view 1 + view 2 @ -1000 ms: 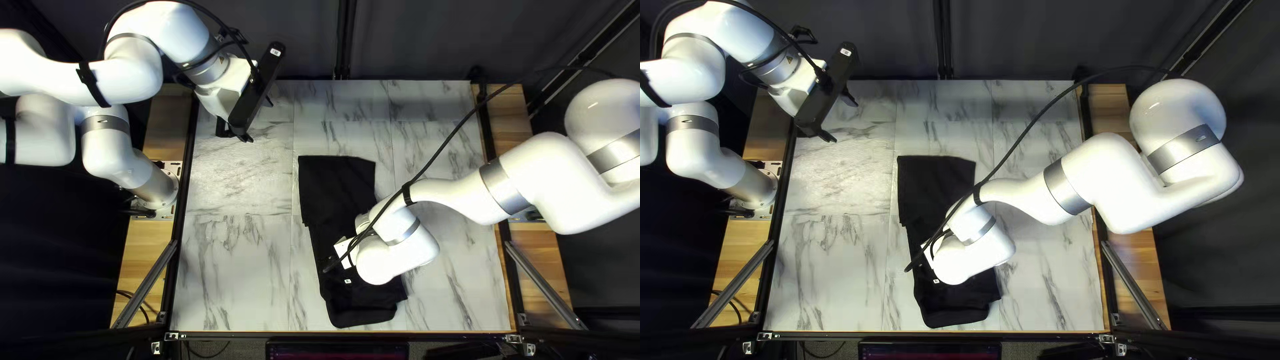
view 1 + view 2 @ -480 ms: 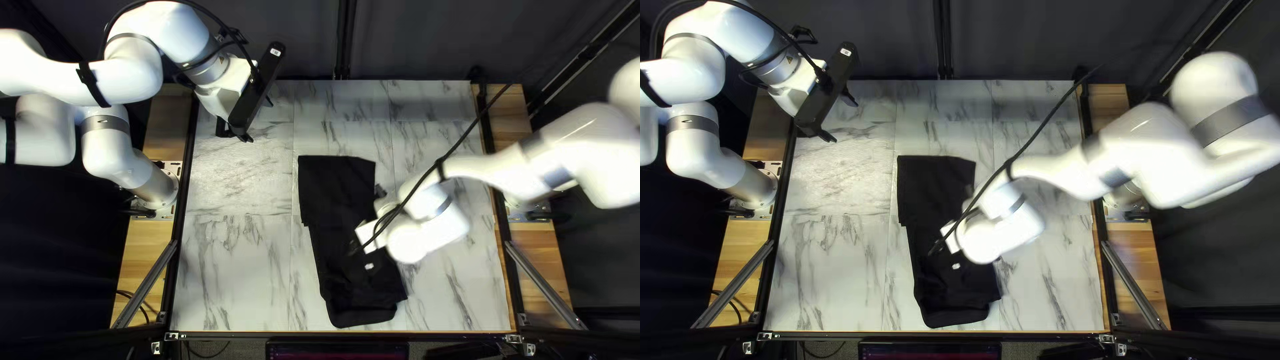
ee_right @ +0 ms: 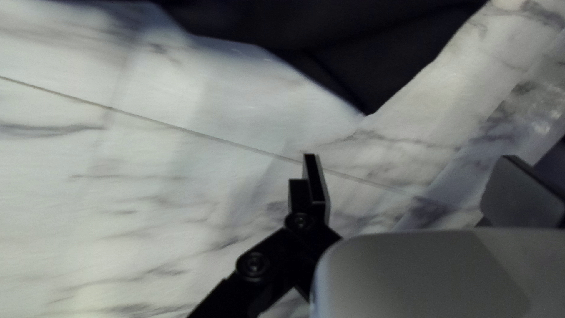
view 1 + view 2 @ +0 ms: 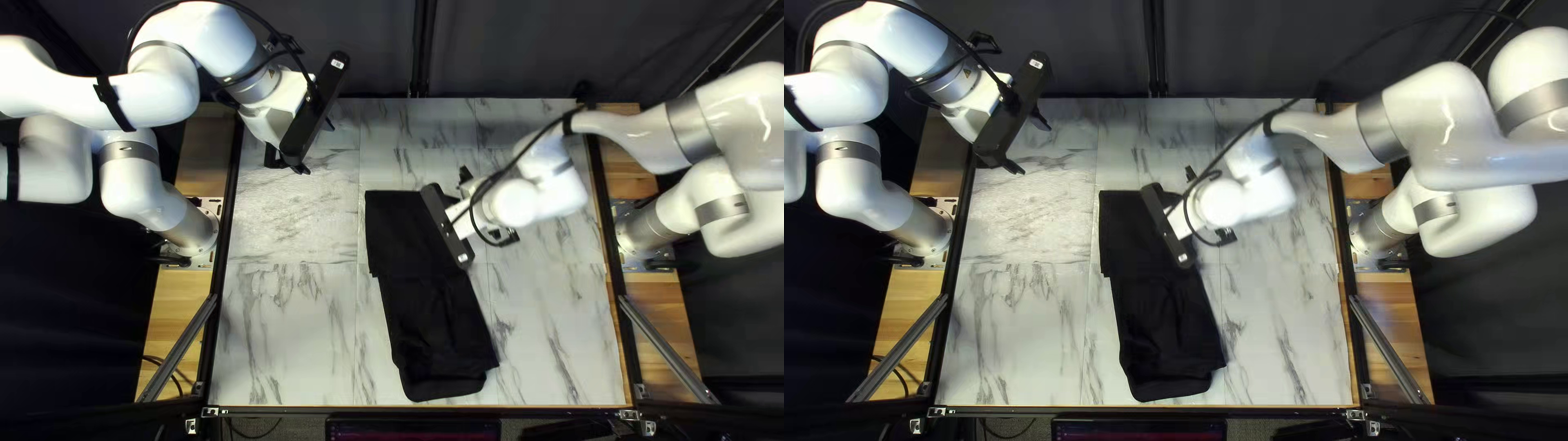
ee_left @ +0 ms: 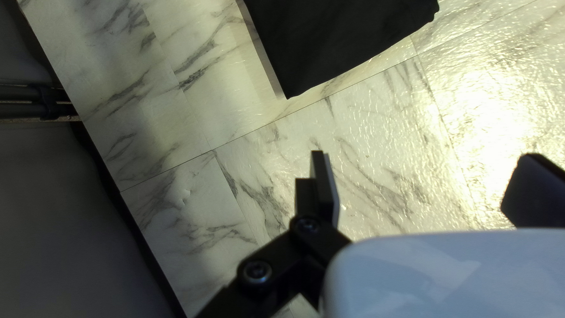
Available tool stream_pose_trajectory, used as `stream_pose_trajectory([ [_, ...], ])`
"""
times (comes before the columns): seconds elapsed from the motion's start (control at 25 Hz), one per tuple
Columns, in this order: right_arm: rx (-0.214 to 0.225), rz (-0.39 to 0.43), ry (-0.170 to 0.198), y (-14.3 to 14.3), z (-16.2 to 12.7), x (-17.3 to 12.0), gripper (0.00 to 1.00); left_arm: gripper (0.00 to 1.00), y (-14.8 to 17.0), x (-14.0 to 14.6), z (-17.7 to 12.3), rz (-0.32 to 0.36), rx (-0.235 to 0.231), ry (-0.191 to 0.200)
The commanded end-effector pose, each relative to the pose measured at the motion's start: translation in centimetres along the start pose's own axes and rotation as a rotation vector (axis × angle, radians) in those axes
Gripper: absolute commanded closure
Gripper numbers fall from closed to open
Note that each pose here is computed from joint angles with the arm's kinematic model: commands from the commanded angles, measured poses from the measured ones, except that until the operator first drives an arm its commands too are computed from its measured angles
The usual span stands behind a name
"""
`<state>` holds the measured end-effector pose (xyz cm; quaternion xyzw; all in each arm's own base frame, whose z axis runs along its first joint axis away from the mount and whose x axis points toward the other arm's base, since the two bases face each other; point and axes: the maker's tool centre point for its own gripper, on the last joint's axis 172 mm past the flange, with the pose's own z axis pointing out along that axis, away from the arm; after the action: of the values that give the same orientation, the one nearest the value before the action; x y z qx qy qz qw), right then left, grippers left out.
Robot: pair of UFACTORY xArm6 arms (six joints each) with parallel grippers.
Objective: Fold t-shirt
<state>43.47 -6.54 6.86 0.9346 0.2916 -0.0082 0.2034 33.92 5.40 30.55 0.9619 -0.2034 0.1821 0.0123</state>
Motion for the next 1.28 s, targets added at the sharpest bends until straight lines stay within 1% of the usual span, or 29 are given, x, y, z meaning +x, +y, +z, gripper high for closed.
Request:
stream_pose_trajectory([
  [0.04, -0.002, -0.002, 0.002, 0.0, 0.0, 0.1, 0.0, 0.0, 0.0, 0.0, 0.0, 0.0, 0.0, 0.0],
  [0.12, -0.003, -0.012, 0.002, -0.2, 0.0, -0.1, 0.0, 0.0, 0.0, 0.0, 0.0, 0.0, 0.0, 0.0],
  [0.16, -0.004, -0.024, 0.008, -0.4, 0.0, 0.1, 0.0, 0.0, 0.0, 0.0, 0.0, 0.0, 0.0, 0.0],
  [0.24, -0.026, -0.056, 0.019, -0.5, 0.7, -0.1, 0.0, 0.0, 0.0, 0.0, 0.0, 0.0, 0.0, 0.0],
  [0.4, -0.067, -0.075, 0.031, 0.1, 1.5, 0.1, 0.0, 0.0, 0.0, 0.0, 0.0, 0.0, 0.0, 0.0],
  [0.48, -0.086, -0.083, 0.031, 0.4, 1.6, 0.5, 0.0, 0.0, 0.0, 0.0, 0.0, 0.0, 0.0, 0.0],
  [0.56, -0.109, -0.096, 0.024, 0.9, 1.9, 0.8, 0.0, 0.0, 0.0, 0.0, 0.0, 0.0, 0.0, 0.0],
  [0.64, -0.133, -0.118, 0.007, 1.5, 2.5, 1.1, 0.0, 0.0, 0.0, 0.0, 0.0, 0.0, 0.0, 0.0],
  [0.8, -0.162, -0.152, -0.027, 1.9, 3.5, 1.0, 0.0, 0.0, 0.0, 0.0, 0.0, 0.0, 0.0, 0.0],
  [0.92, -0.171, -0.168, -0.048, 1.9, 4.1, 0.9, 0.0, 0.0, 0.0, 0.0, 0.0, 0.0, 0.0, 0.0],
  [1.0, -0.175, -0.174, -0.055, 2.0, 4.1, 1.0, 0.0, 0.0, 0.0, 0.0, 0.0, 0.0, 0.0, 0.0],
  [1.28, -0.181, -0.183, -0.064, 1.8, 3.8, 0.7, 0.0, 0.0, 0.0, 0.0, 0.0, 0.0, 0.0, 0.0],
])
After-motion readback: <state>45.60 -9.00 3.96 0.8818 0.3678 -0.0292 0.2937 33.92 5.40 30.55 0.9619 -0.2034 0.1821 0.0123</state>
